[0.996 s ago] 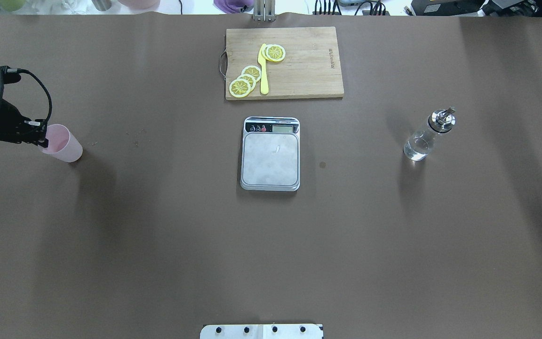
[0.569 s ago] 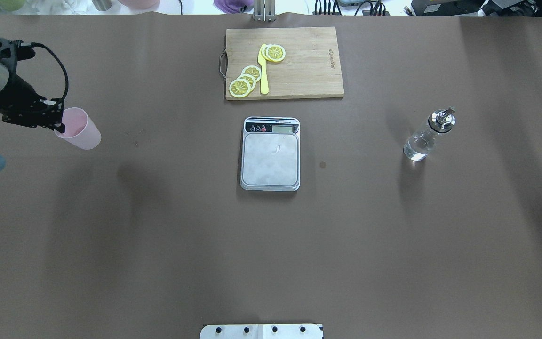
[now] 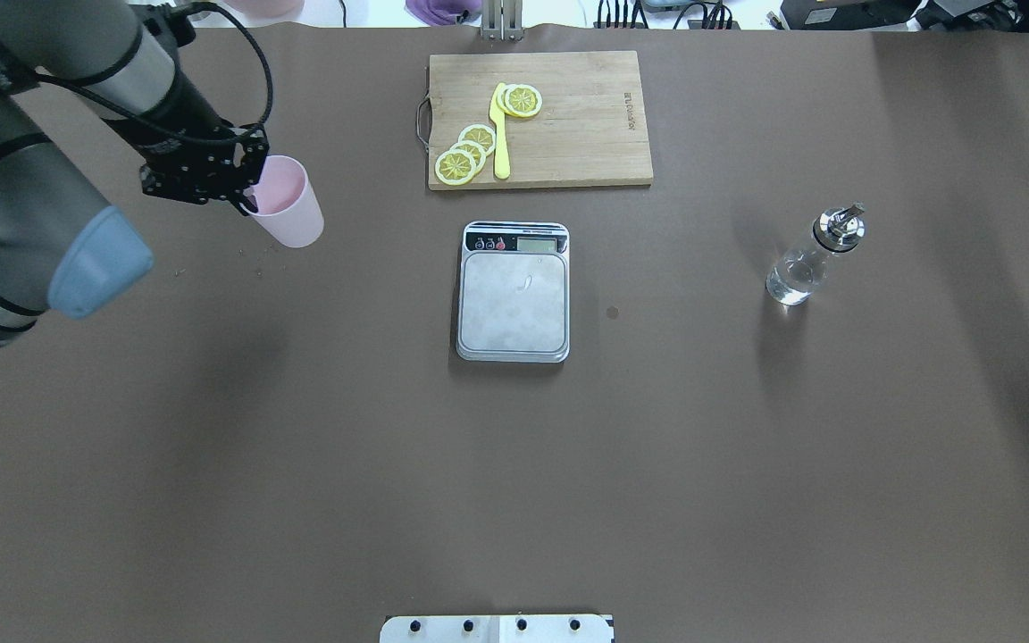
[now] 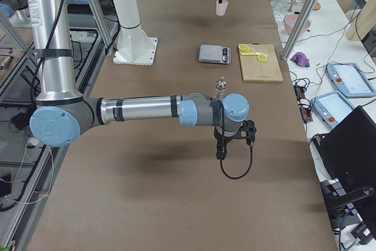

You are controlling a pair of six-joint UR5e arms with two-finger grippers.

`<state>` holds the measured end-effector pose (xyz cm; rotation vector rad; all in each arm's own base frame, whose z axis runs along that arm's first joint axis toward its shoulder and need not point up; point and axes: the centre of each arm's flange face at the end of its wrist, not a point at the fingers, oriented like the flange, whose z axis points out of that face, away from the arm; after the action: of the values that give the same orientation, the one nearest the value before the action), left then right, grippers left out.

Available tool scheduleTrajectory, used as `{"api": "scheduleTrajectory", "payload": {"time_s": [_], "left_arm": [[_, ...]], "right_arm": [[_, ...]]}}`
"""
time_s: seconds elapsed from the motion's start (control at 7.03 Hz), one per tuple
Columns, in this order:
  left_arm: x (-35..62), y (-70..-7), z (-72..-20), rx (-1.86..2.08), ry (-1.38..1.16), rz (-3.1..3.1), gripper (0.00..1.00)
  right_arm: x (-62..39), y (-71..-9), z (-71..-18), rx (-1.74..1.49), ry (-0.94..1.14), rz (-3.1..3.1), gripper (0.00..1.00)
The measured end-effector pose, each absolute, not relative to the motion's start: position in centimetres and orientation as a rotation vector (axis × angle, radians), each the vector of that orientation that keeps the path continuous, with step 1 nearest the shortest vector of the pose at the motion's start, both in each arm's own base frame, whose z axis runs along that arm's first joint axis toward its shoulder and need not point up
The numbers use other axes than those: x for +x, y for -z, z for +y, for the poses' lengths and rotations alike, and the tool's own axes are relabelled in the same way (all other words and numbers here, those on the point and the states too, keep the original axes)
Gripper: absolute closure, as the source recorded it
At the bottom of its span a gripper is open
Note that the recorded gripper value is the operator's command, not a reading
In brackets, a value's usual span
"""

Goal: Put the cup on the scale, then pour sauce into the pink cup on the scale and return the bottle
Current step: 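Carry the pink cup with the left gripper onto the scale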

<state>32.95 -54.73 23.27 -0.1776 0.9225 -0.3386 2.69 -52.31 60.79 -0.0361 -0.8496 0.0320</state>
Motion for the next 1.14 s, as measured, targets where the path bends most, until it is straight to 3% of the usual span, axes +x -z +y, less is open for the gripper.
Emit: {"api": "scheduleTrajectory", "payload": {"time_s": [0.71, 1.14], "left_arm": [[49.0, -13.8, -53.3, -0.221, 0.475, 0.892, 1.00], [53.5, -13.1, -52.5, -0.210, 0.462, 0.906, 1.00]], "right_arm": [[2.7, -60.8, -52.3, -0.035, -0.032, -0.850, 0.00], [2.7, -60.7, -52.2, -0.036, -0.035, -0.850, 0.00]]}}
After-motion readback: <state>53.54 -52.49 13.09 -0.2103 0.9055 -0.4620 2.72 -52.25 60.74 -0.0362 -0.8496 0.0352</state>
